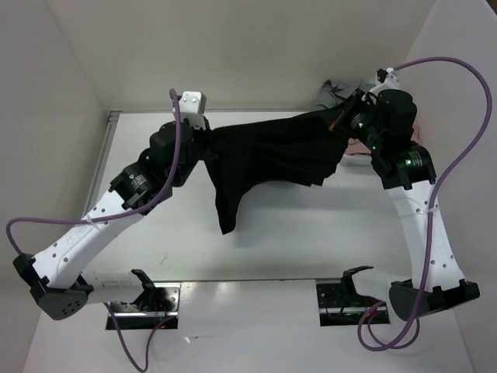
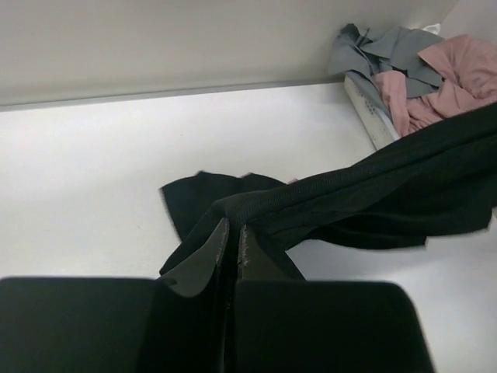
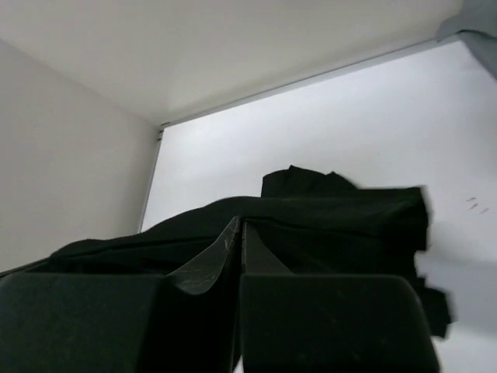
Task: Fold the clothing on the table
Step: Flatten the skirt out
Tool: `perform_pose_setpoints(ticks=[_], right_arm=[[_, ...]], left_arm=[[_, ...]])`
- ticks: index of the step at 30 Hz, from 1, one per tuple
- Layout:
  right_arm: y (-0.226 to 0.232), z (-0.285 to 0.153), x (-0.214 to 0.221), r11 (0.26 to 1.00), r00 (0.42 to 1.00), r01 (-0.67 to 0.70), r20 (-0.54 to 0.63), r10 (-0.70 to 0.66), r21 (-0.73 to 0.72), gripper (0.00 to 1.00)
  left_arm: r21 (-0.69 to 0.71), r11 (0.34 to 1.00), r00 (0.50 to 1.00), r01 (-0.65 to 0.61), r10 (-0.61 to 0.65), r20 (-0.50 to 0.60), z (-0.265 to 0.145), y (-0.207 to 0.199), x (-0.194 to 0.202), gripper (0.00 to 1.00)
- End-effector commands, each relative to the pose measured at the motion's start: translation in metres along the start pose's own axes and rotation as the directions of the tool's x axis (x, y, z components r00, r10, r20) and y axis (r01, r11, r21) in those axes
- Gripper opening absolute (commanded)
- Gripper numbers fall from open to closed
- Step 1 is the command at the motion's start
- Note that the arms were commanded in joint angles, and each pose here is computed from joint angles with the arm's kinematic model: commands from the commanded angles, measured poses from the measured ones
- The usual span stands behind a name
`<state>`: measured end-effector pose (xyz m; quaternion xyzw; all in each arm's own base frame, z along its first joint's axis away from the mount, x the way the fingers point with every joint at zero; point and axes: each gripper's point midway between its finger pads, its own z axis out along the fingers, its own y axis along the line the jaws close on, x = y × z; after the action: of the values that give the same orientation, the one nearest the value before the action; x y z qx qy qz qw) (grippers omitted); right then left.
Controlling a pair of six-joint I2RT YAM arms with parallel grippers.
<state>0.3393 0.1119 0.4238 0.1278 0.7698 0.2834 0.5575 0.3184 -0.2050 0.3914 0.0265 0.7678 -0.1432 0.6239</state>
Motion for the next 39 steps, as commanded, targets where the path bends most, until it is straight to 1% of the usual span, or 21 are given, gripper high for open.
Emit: perform_pose_setpoints(ticks=[1,6,9,10,11,14,15,16,18,19,21,22,25,26,28,29,31,33,34,35,39], right_arm=[[-0.048,-0.014,-0.064,0.970,0.965,0.027,0.245,-0.088,0.243,0.00],[-0.054,0.004,-0.082,0.967,0.956,0.015,0.281,-0.089,0.255,0.00],[-0.060,0.022,-0.088,0.966,0.959,0.004,0.274,-0.077,0.258,0.00],[-0.060,0.027,-0.084,0.968,0.964,0.008,0.256,-0.074,0.249,0.00],[-0.059,0.026,-0.093,0.970,0.960,0.006,0.269,-0.074,0.242,0.00],[-0.055,0.031,-0.083,0.981,0.975,0.019,0.216,-0.061,0.192,0.00],[-0.050,0.035,-0.074,0.987,0.982,0.036,0.176,-0.064,0.154,0.00],[-0.050,0.038,-0.066,0.990,0.987,0.039,0.149,-0.059,0.137,0.13],[-0.057,0.048,-0.032,0.994,0.998,0.034,0.040,-0.038,0.105,0.32],[-0.057,0.054,-0.004,0.998,0.998,0.031,-0.058,-0.029,0.046,0.47],[-0.056,0.057,0.029,0.999,0.986,0.015,-0.167,-0.020,-0.029,0.57],[-0.053,0.058,0.059,0.996,0.966,-0.014,-0.258,-0.009,-0.088,0.60],[-0.059,0.062,0.104,0.991,0.926,-0.072,-0.377,0.023,-0.116,0.62],[-0.060,0.063,0.109,0.990,0.922,-0.078,-0.386,0.025,-0.122,0.62],[-0.063,0.060,0.115,0.990,0.916,-0.092,-0.398,0.042,-0.109,0.62],[-0.064,0.058,0.118,0.990,0.915,-0.093,-0.400,0.043,-0.107,0.62],[-0.072,0.059,0.119,0.995,0.917,-0.078,-0.397,0.045,-0.067,0.62],[-0.079,0.063,0.124,0.997,0.909,-0.063,-0.415,0.038,-0.046,0.62],[-0.079,0.063,0.124,0.997,0.909,-0.063,-0.415,0.038,-0.046,0.62],[-0.079,0.063,0.124,0.997,0.909,-0.063,-0.415,0.038,-0.046,0.62],[-0.083,0.066,0.125,0.997,0.908,-0.062,-0.417,0.043,-0.034,0.62]], left_arm=[[-0.198,0.979,0.996,-0.045,0.060,0.070,-0.001,0.059,-0.032,0.00],[-0.227,0.974,0.997,-0.028,0.044,0.067,0.031,0.078,-0.044,0.00],[-0.229,0.973,0.997,-0.027,0.043,0.067,0.048,0.086,-0.053,0.00],[-0.212,0.977,0.997,-0.024,0.040,0.068,0.051,0.085,-0.056,0.00],[-0.199,0.980,0.997,-0.033,0.047,0.068,0.056,0.081,-0.060,0.00],[-0.175,0.983,0.997,-0.046,0.056,0.053,0.057,0.080,-0.057,0.00],[-0.179,0.983,0.998,-0.044,0.051,0.034,0.062,0.082,-0.046,0.00],[-0.154,0.987,0.998,-0.045,0.051,0.034,0.056,0.076,-0.044,0.00],[-0.118,0.993,0.999,-0.017,0.022,0.037,0.055,0.070,-0.039,0.00],[-0.122,0.992,1.000,-0.024,0.026,0.017,0.055,0.073,-0.029,0.00],[-0.101,0.995,1.000,-0.017,0.018,0.013,0.052,0.067,-0.027,0.00],[-0.090,0.996,1.000,-0.023,0.023,0.000,0.053,0.062,-0.020,0.00],[-0.027,1.000,0.998,-0.013,0.011,-0.069,0.054,0.039,0.005,0.00],[0.005,1.000,0.992,-0.015,0.015,-0.125,0.056,0.031,0.031,0.00],[0.093,0.995,0.987,0.034,-0.019,-0.158,0.047,0.003,0.053,0.00],[0.141,0.987,0.971,0.080,-0.045,-0.236,0.044,-0.009,0.087,0.00],[0.209,0.971,0.951,0.116,-0.048,-0.305,0.036,-0.032,0.119,0.00],[0.194,0.972,0.917,0.133,-0.047,-0.397,0.038,-0.037,0.162,0.00],[0.192,0.973,0.904,0.129,-0.036,-0.427,0.043,-0.038,0.175,0.00],[0.171,0.978,0.897,0.117,-0.030,-0.441,0.046,-0.034,0.182,0.00],[0.048,0.996,0.909,0.069,-0.043,-0.415,0.066,0.008,0.162,0.00]])
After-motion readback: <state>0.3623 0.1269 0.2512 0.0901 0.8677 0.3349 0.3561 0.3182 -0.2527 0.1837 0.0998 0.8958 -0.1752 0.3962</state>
